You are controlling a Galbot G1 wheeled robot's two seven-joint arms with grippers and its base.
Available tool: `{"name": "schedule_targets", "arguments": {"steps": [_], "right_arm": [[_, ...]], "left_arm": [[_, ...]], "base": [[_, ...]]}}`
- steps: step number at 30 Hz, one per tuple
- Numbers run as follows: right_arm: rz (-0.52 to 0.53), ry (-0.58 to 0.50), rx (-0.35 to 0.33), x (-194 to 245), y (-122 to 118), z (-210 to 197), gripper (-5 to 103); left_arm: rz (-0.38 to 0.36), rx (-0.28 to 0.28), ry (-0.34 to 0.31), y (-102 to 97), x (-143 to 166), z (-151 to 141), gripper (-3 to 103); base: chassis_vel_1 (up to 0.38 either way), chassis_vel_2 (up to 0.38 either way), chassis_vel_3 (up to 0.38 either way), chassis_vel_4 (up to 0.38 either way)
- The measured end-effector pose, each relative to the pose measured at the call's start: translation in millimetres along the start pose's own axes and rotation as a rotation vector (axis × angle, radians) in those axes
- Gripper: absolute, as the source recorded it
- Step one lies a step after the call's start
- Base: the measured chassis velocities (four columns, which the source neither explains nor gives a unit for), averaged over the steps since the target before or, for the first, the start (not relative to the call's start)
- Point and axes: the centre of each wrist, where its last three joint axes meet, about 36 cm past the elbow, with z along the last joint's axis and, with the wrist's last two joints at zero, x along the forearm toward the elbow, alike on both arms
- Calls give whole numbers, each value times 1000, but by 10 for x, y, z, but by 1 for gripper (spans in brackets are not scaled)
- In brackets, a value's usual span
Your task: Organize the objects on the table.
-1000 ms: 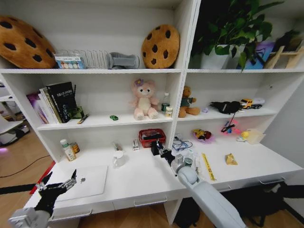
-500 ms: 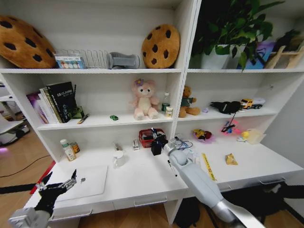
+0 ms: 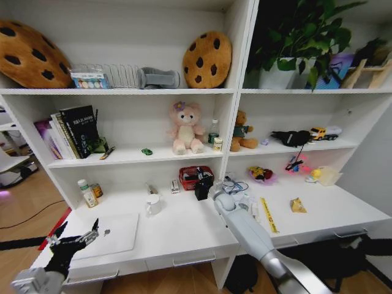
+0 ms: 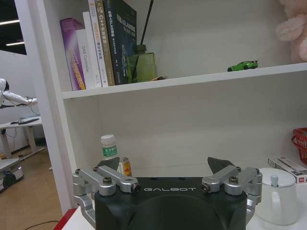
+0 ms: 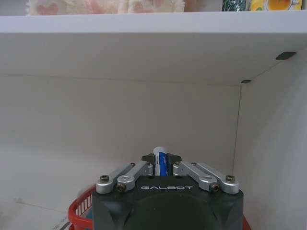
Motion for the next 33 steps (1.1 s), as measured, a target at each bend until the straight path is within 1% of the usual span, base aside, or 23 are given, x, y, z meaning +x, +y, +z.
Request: {"name": "schedule_targets", "arguments": {"steps": [7,26,27,29,30,33], "right_arm": [[18,9,10,-156,-13,57,13],[41,12,12,-275,57,159,13],[41,14,12,-273,53,160,10],[40,26,11,-273,53,149,20],[40,26,11,-273,53,149,20],[46,36,1,-286,76,138,36]], "left_arm": [[0,0,0,0,0,0,100],[0,0,0,0,0,0,100],[0,0,0,0,0,0,100],[0,0,0,0,0,0,100],[0,0,0,0,0,0,100],[0,0,0,0,0,0,100]], "base": [[0,0,0,0],[0,0,0,0],[0,0,0,0],[0,0,0,0],[0,0,0,0],[0,0,0,0]]}}
